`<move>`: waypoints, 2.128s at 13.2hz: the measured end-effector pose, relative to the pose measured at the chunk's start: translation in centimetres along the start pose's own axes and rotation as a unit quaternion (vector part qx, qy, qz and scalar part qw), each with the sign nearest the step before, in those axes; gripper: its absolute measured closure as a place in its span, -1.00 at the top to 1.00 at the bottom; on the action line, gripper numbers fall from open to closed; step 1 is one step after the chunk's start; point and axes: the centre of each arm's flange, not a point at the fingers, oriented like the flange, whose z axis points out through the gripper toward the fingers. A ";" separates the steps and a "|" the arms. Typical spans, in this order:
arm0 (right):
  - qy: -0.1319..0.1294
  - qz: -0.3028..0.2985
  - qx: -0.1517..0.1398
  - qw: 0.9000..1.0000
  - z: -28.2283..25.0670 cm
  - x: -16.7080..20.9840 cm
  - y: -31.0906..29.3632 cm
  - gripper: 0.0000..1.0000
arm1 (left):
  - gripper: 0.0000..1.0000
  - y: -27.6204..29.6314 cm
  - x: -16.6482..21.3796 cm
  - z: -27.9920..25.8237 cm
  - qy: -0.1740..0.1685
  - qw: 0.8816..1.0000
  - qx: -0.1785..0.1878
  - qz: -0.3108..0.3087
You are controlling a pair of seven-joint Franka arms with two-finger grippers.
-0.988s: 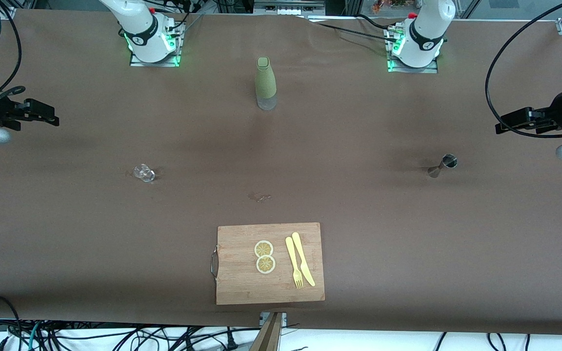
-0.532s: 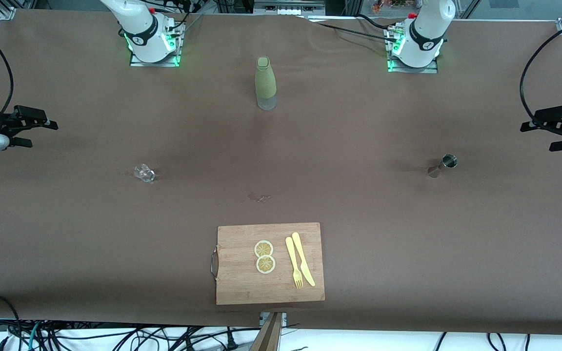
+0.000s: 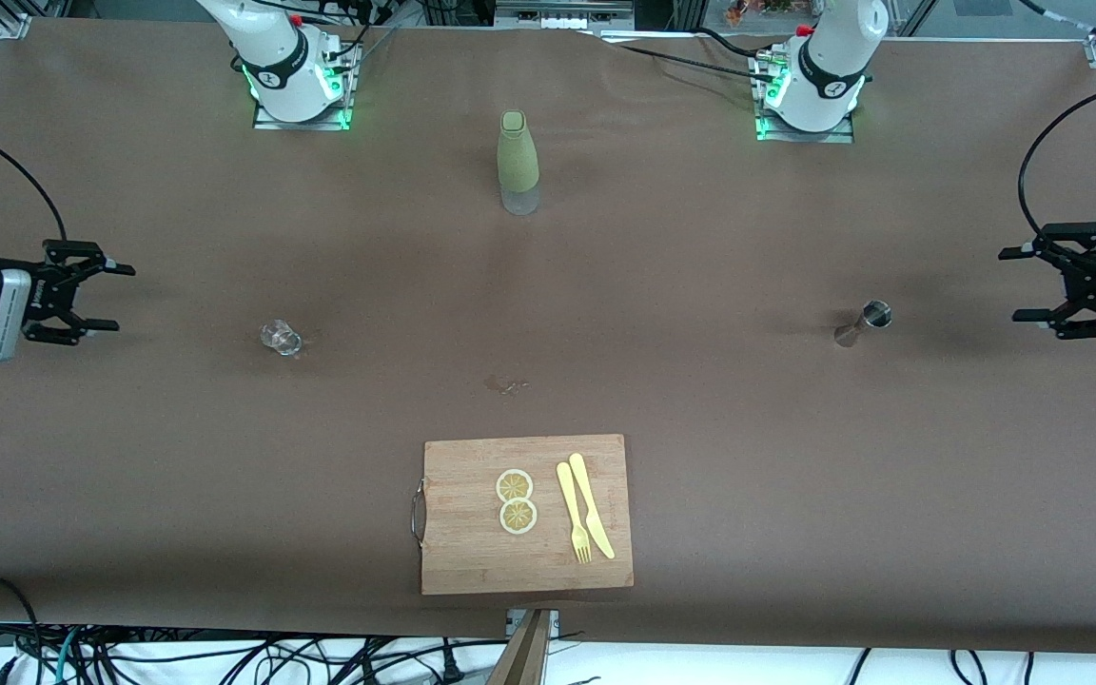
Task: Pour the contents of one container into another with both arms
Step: 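Lower the right gripper to the glass cup while the left gripper reaches the jigger, then close the right gripper on the glass cup while the left gripper grasps the jigger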
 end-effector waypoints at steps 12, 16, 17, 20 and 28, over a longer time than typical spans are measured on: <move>0.274 -0.262 -0.024 0.925 19.8 -9.3 4.6 1.00 | 1.00 -11.0 -16.7 16.5 0.255 0.932 -0.046 0.253; 0.304 -0.275 -0.027 0.912 24.2 -6.7 4.7 1.00 | 1.00 -11.8 -18.6 21.4 0.315 0.899 -0.018 0.304; 0.308 -0.277 -0.026 0.910 25.5 -6.1 4.8 1.00 | 1.00 -11.9 -18.8 22.4 0.325 0.892 -0.012 0.313; 0.319 -0.270 -0.016 0.908 28.5 -5.7 4.7 1.00 | 1.00 -12.5 -18.3 24.8 0.349 0.881 -0.010 0.319; 0.330 -0.270 -0.010 0.904 28.9 -5.3 4.6 -0.04 | 1.00 -13.0 -16.7 27.0 0.374 0.868 -0.009 0.326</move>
